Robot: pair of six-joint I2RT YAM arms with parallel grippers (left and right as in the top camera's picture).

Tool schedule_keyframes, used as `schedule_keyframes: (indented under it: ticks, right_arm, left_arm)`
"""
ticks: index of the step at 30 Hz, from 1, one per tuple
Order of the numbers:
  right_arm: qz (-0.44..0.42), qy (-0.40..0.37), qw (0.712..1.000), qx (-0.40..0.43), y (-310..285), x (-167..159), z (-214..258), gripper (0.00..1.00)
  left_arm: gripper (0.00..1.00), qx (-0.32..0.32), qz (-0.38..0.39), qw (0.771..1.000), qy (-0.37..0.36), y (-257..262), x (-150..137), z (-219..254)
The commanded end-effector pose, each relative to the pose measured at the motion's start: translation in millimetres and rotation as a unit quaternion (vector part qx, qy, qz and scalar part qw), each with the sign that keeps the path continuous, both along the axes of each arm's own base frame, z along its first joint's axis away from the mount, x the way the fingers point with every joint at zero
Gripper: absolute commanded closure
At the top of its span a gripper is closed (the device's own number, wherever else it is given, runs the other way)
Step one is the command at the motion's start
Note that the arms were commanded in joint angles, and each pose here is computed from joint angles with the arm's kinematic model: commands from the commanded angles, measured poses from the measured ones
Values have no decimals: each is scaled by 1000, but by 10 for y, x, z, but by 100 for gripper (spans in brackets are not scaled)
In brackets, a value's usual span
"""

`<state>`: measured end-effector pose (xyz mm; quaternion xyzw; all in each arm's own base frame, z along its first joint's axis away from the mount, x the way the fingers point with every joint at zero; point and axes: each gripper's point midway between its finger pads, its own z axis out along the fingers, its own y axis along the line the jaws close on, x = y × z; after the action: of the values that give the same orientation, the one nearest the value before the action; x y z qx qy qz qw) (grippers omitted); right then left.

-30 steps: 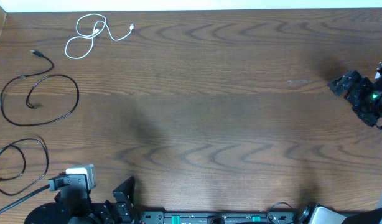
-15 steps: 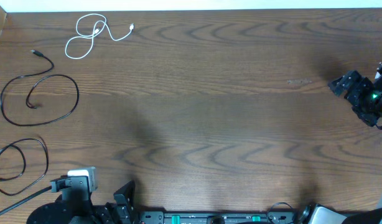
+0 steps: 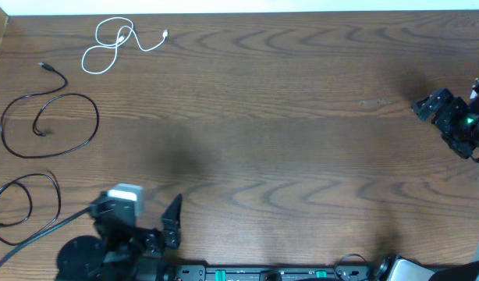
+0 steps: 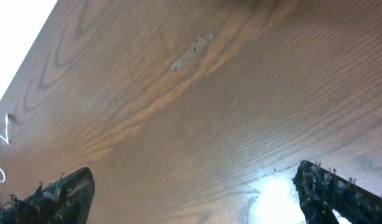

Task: Untangle cables

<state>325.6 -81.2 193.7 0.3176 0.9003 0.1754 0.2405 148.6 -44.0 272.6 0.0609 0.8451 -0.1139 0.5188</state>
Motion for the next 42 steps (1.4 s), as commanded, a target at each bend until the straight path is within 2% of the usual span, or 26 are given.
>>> schedule_keyframes:
  ticks: [1, 9, 18, 25, 42]
  right_arm:
    - [-2, -8, 1000, 1, 5, 29, 65, 1]
    - [-2, -8, 1000, 1, 5, 29, 65, 1]
    - [-2, -8, 1000, 1, 5, 29, 65, 1]
    - [-2, -8, 1000, 1, 5, 29, 65, 1]
    - [-2, -8, 1000, 1, 5, 29, 65, 1]
  left_arm:
    - [1, 67, -74, 994, -55, -135, 86, -224]
    - [1, 75, -28, 990, -113, -2, 367, -569]
    - [1, 69, -19, 979, -190, -6, 736, -793]
    - [1, 9, 51, 979, -196, 178, 912, -998]
    - [1, 11, 76, 984, -160, 260, 947, -1325]
